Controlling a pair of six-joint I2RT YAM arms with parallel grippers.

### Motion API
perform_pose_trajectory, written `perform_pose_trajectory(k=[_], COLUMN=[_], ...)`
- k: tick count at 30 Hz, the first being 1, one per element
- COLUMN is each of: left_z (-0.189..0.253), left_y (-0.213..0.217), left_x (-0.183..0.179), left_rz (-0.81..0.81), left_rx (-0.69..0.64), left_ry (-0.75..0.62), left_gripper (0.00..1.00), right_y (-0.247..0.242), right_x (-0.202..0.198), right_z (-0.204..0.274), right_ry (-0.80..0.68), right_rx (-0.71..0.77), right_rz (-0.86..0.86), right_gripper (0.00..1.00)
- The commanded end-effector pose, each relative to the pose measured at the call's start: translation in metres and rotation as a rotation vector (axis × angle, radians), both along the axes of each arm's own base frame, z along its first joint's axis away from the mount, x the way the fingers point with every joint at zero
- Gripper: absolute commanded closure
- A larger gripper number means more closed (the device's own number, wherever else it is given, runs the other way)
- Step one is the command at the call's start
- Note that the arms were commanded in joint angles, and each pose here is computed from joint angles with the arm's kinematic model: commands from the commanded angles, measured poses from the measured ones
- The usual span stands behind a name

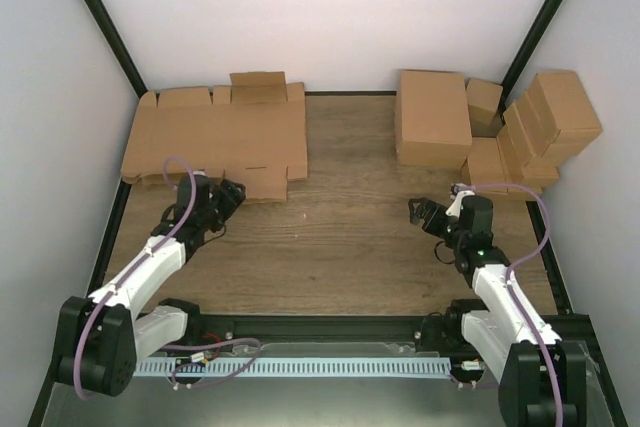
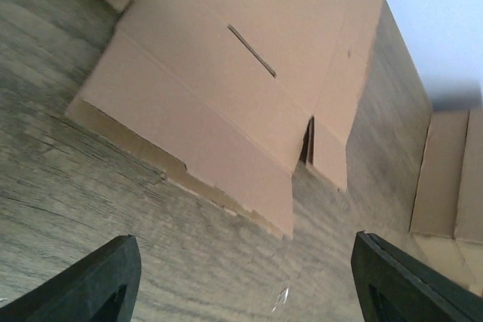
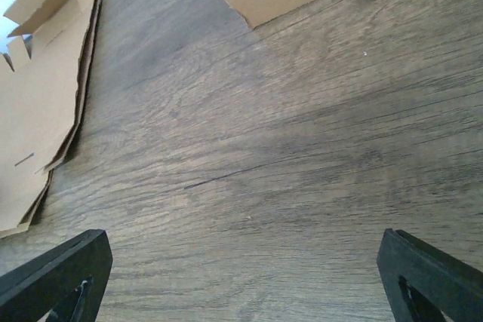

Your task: Fold the paper box

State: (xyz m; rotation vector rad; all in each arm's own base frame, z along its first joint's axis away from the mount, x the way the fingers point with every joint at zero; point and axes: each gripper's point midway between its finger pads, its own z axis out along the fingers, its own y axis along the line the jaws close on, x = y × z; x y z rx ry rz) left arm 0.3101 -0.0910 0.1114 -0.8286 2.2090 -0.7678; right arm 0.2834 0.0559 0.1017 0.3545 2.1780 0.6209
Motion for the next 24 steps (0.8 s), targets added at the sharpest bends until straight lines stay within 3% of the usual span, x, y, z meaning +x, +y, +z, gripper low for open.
perform_pose_trajectory(k=[1,7,13,18,24], left_z=[0.008,-0.005,-0.015,-0.024,-0.032], left_y=[0.018,0.033,0.028,0.028,0.025], left_x=[0.012,0.016,0.027,0.036,0.041], left_rz=[0.154,0.233,0.213,0.21,0.205], left_rx=[-0.059,-0.123,-0.222,-0.212,-0.246], left_ry=[-0.003,0.03,0.051,0.099,0.121], left_gripper=[0.25,0.31,0.33,0.43,0.45], right_y=[0.002,0.003,0.002,0.003,0.001], right_x=[-0.002,-0.002,-0.001,-0.001,0.0], right_z=[0.007,0.008,0.008,0.007,0.005], right_ry=[-0.038,-0.046,-0.05,-0.047,-0.036], right_rx=[0.02,0.023,0.024,0.026,0.024], right_rz=[-0.004,-0.001,-0.003,0.002,-0.011], right_gripper=[0.0,0.0,0.0,0.0,0.0])
